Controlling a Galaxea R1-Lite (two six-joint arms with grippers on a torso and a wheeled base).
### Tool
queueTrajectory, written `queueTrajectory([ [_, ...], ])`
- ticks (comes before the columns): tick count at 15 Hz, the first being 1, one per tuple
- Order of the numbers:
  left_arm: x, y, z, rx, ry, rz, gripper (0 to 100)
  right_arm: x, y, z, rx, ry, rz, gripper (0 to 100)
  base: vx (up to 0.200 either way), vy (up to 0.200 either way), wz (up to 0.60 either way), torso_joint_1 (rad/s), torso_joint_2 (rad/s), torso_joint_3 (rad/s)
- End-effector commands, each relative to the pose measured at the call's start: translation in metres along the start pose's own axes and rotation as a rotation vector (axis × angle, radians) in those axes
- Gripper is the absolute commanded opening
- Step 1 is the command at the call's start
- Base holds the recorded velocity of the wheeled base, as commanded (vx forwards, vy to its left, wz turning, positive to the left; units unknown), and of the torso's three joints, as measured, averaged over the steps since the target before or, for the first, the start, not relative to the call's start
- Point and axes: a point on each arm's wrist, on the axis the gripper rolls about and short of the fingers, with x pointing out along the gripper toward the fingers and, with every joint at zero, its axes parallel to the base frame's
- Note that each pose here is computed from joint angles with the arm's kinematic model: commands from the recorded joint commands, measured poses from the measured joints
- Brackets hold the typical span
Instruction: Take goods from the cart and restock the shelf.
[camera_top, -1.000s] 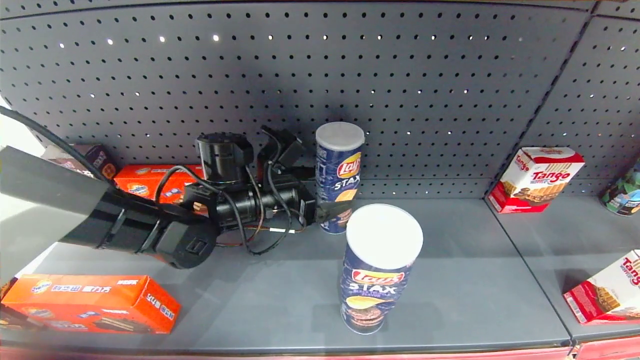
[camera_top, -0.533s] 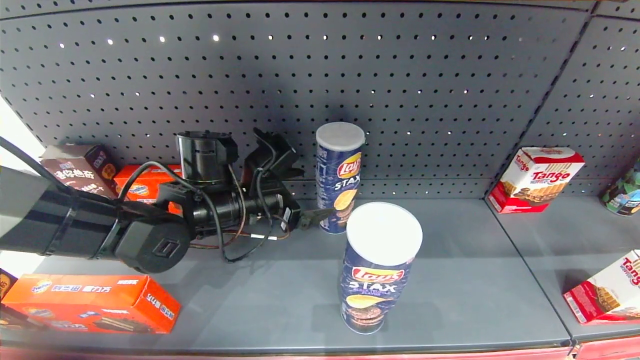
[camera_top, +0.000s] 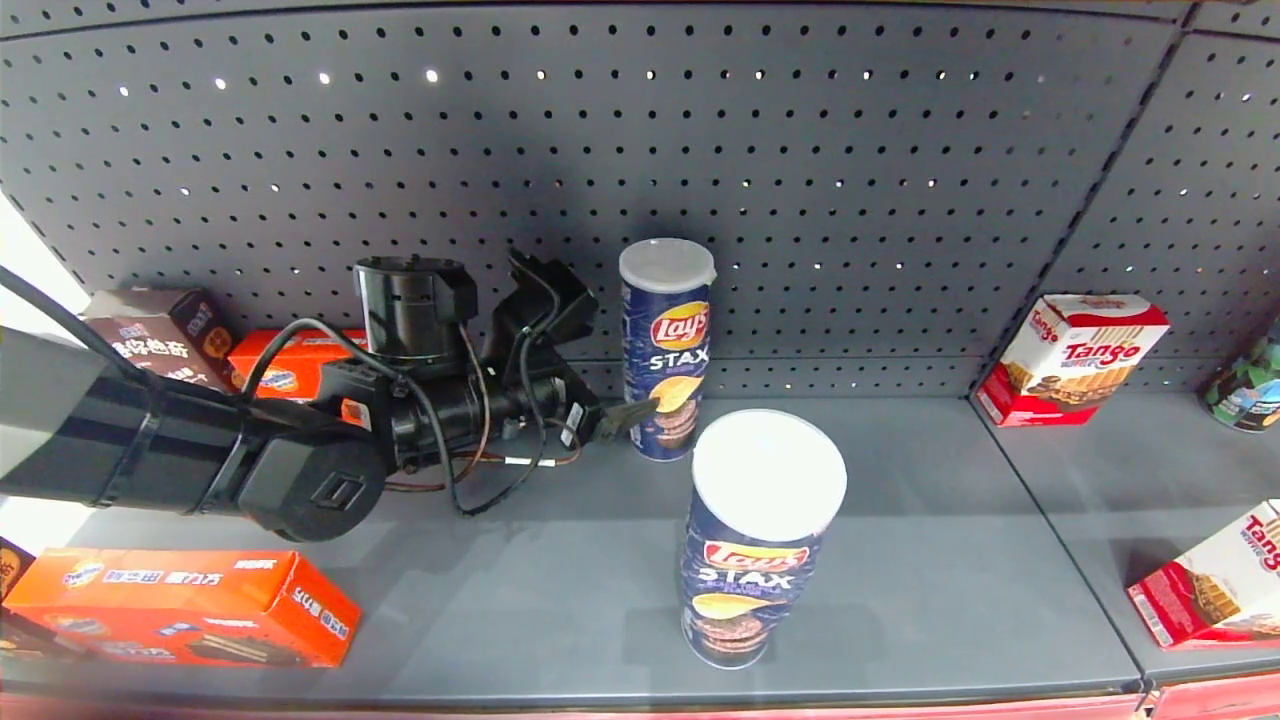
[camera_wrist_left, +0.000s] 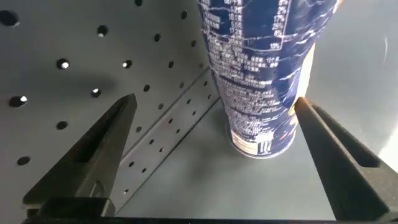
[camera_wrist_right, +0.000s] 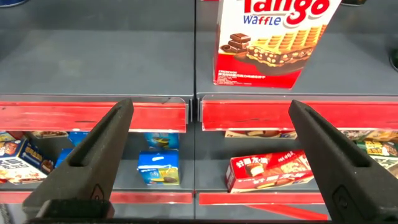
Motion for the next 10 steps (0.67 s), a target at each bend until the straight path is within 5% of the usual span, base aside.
queueTrajectory([
  [1,-0.0001,0.0008,-0.002,0.004,0.006,0.002,100,0.0002,0.0,0.0001,-0.001,0.002,0.0,100,0.0,0.0,0.0,0.0,0.0,0.0],
  [10,-0.0023,0.0028,-0.0074,0.0,0.04,0.047,100,0.0002,0.0,0.0001,-0.001,0.002,0.0,100,0.0,0.0,0.0,0.0,0.0,0.0],
])
